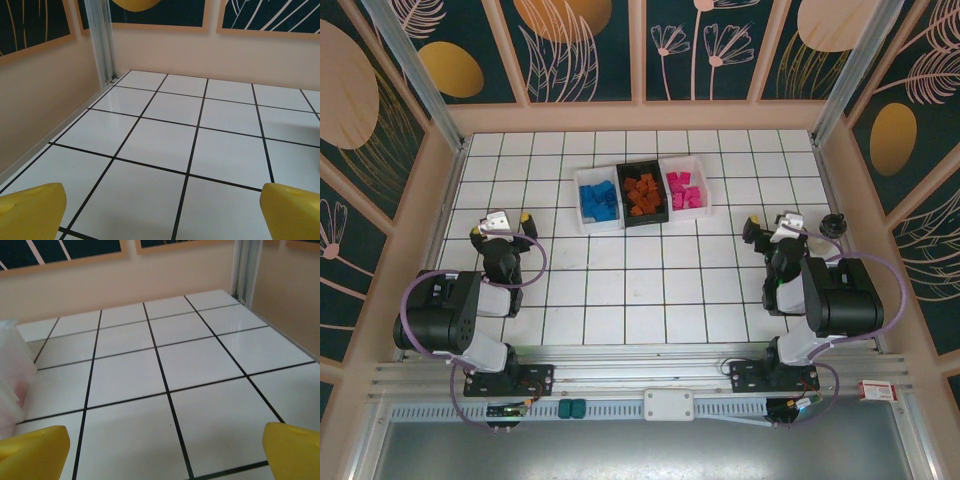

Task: Sort the legos into containers by color
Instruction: Reset both arms

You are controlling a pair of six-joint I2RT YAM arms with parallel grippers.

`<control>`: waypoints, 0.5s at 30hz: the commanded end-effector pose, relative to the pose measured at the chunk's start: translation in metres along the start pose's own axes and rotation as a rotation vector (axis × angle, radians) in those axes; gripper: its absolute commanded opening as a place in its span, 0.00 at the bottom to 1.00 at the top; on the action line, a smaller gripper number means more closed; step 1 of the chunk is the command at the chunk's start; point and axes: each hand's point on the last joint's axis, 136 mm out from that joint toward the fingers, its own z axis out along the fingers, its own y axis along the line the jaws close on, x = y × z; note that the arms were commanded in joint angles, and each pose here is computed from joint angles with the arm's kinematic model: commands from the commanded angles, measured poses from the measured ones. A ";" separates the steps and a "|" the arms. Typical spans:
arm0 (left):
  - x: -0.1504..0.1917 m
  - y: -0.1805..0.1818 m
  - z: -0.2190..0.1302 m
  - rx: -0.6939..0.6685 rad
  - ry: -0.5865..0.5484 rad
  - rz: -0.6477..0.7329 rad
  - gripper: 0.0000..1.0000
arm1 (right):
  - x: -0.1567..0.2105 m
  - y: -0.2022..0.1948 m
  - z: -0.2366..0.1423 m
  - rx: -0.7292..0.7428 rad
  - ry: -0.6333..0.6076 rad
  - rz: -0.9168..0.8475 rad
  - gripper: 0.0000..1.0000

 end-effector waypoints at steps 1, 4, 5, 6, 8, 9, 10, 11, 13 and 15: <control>-0.015 0.003 -0.001 -0.007 -0.060 -0.040 0.99 | -0.021 0.004 -0.002 -0.021 -0.087 0.026 0.99; -0.016 0.003 -0.001 -0.008 -0.062 -0.040 0.99 | -0.022 0.002 -0.001 -0.013 -0.089 0.030 0.99; -0.015 0.002 -0.001 -0.007 -0.062 -0.040 0.99 | -0.022 0.003 -0.001 -0.014 -0.088 0.029 0.99; -0.015 0.003 -0.001 -0.008 -0.061 -0.040 0.99 | -0.022 0.002 -0.001 -0.013 -0.088 0.029 0.99; -0.016 0.002 -0.001 -0.006 -0.062 -0.041 0.99 | -0.022 0.003 -0.001 -0.015 -0.088 0.029 0.99; -0.016 0.002 -0.001 -0.007 -0.062 -0.040 0.99 | -0.022 0.003 -0.001 -0.015 -0.088 0.029 0.99; -0.016 0.002 -0.001 -0.007 -0.062 -0.042 0.99 | -0.021 0.003 -0.001 -0.014 -0.085 0.026 0.99; -0.015 0.003 -0.001 -0.007 -0.061 -0.040 0.99 | -0.021 0.003 -0.001 -0.016 -0.084 0.026 0.99; -0.015 0.003 -0.001 -0.007 -0.061 -0.041 0.99 | -0.021 0.004 0.000 -0.016 -0.084 0.023 0.99; -0.016 0.002 -0.001 -0.007 -0.062 -0.041 0.99 | -0.021 0.004 0.000 -0.017 -0.083 0.024 0.99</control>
